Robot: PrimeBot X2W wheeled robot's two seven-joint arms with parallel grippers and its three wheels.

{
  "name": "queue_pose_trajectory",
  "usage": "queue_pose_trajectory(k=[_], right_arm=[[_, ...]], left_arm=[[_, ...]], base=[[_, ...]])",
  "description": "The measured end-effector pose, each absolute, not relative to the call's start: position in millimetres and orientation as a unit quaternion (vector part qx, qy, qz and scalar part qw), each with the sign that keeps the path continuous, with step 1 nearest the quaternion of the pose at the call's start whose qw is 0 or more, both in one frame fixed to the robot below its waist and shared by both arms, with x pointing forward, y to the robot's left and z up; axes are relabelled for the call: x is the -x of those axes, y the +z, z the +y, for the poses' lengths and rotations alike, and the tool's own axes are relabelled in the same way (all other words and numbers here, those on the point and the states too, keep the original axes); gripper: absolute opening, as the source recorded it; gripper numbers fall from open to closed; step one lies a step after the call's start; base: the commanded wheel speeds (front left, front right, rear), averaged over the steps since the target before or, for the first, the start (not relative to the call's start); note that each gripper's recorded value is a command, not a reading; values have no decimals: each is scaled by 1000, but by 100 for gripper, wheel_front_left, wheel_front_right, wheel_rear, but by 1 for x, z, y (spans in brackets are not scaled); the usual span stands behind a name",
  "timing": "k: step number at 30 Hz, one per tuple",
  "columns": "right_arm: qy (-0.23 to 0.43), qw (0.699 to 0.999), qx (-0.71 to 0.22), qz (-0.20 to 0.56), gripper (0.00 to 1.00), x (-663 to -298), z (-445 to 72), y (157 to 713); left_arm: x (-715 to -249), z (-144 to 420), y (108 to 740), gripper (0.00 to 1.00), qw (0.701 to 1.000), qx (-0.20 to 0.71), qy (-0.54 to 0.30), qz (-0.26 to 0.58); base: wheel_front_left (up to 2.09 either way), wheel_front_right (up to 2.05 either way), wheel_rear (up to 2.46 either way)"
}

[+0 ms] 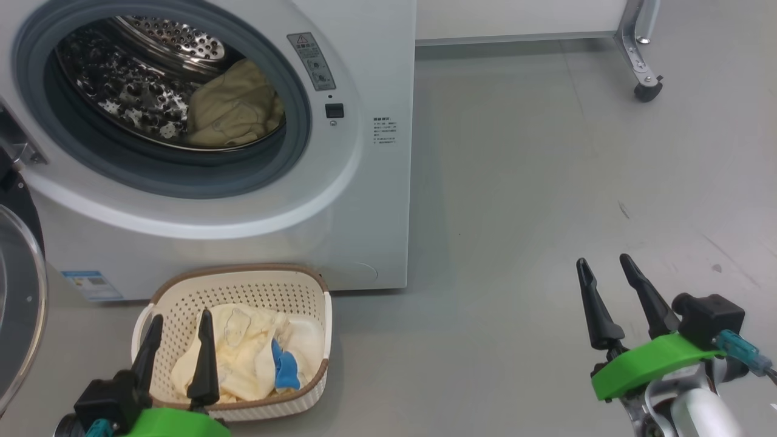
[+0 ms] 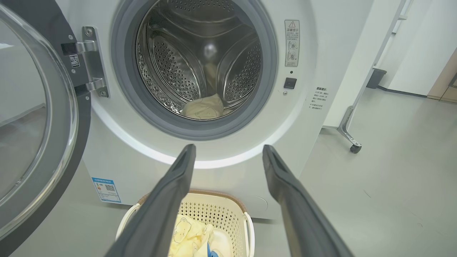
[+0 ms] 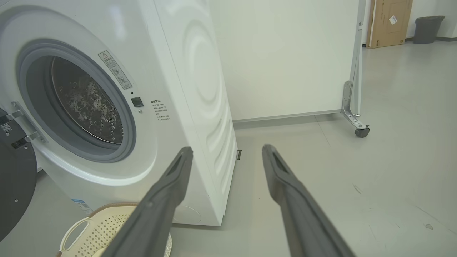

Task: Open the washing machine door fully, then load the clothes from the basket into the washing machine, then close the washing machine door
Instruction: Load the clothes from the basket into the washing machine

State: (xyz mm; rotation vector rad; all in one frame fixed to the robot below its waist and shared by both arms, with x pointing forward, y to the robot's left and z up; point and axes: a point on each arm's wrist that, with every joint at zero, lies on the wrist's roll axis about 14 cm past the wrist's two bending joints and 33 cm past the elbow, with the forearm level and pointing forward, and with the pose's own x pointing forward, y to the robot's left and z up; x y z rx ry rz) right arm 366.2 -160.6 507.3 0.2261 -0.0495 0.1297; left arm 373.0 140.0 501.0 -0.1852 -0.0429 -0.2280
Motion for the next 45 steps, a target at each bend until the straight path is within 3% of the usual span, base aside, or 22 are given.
queue_pose_trajectory(k=[24, 45], right_arm=[[54, 992, -114, 16, 100, -376, -165, 479], [36, 990, -101, 87, 100, -429, -175, 413]], left_arm=[[-392, 129, 470, 100, 987, 96, -126, 25], [-475, 107, 322, 100, 958, 95, -142, 229]], base=[[0, 0, 0], [0, 0, 0]])
